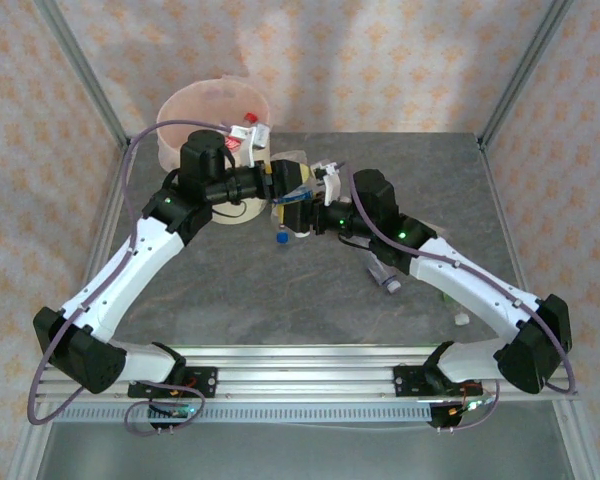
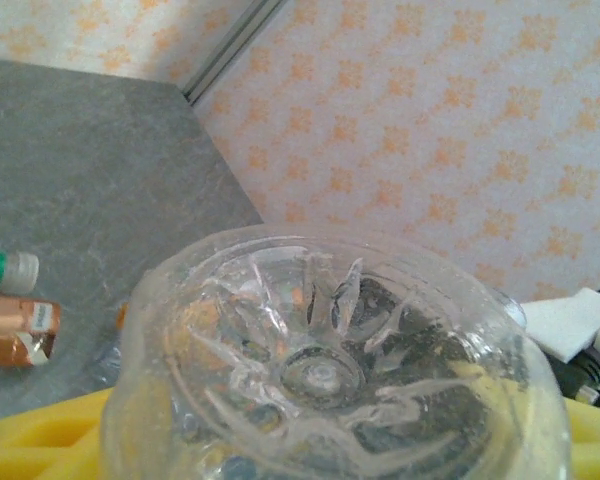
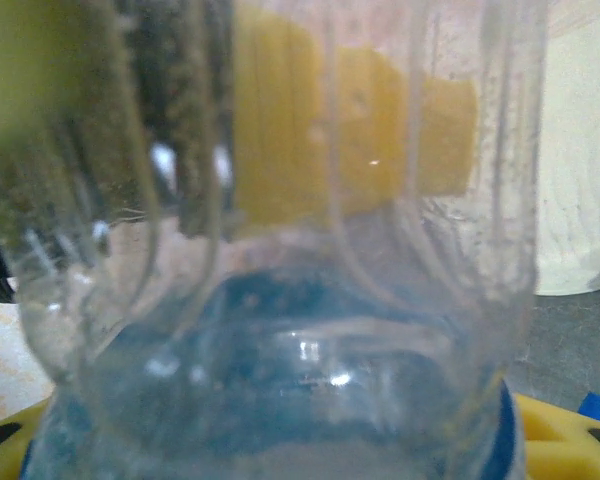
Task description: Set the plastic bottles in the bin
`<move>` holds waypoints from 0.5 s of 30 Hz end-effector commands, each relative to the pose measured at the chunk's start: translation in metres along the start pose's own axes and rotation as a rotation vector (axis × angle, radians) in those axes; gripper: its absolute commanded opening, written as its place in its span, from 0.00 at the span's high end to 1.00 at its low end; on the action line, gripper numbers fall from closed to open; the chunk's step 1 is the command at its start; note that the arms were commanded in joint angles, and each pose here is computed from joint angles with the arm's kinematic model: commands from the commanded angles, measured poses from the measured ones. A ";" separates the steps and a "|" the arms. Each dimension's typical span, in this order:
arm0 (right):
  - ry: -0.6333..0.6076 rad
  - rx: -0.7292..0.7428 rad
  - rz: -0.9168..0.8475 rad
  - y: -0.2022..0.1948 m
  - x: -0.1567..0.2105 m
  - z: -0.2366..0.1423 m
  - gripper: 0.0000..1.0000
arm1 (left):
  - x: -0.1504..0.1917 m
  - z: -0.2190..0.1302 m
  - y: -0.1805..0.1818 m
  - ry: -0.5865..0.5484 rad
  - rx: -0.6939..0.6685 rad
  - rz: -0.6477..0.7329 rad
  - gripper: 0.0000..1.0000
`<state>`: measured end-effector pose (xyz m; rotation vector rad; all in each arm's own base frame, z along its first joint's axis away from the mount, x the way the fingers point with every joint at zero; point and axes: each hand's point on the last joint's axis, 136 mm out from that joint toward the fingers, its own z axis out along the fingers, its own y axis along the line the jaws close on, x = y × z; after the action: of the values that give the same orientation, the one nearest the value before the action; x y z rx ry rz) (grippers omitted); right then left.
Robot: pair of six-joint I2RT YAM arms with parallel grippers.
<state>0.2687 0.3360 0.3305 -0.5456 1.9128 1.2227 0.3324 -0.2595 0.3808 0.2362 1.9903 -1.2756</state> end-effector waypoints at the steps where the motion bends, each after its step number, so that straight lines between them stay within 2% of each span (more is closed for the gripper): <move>1: -0.057 -0.061 -0.035 0.019 -0.014 -0.008 0.52 | -0.009 -0.003 -0.016 -0.027 0.049 0.023 0.41; 4: -0.058 -0.048 -0.028 0.016 -0.013 -0.007 0.45 | -0.012 -0.006 -0.016 -0.037 0.032 0.034 0.51; 6: -0.059 -0.040 -0.025 0.015 -0.013 -0.008 0.35 | -0.014 -0.007 -0.013 -0.043 0.002 0.039 0.55; 11: -0.063 0.012 -0.013 0.008 -0.012 -0.014 0.00 | -0.025 -0.017 -0.012 -0.084 -0.063 0.104 0.55; 15: -0.085 0.083 -0.009 0.002 -0.016 -0.029 0.01 | -0.040 -0.033 -0.013 -0.118 -0.166 0.194 0.55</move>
<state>0.2688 0.3248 0.3375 -0.4883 1.9094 1.1861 0.3405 -0.2447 0.3970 0.2334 1.9710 -1.1119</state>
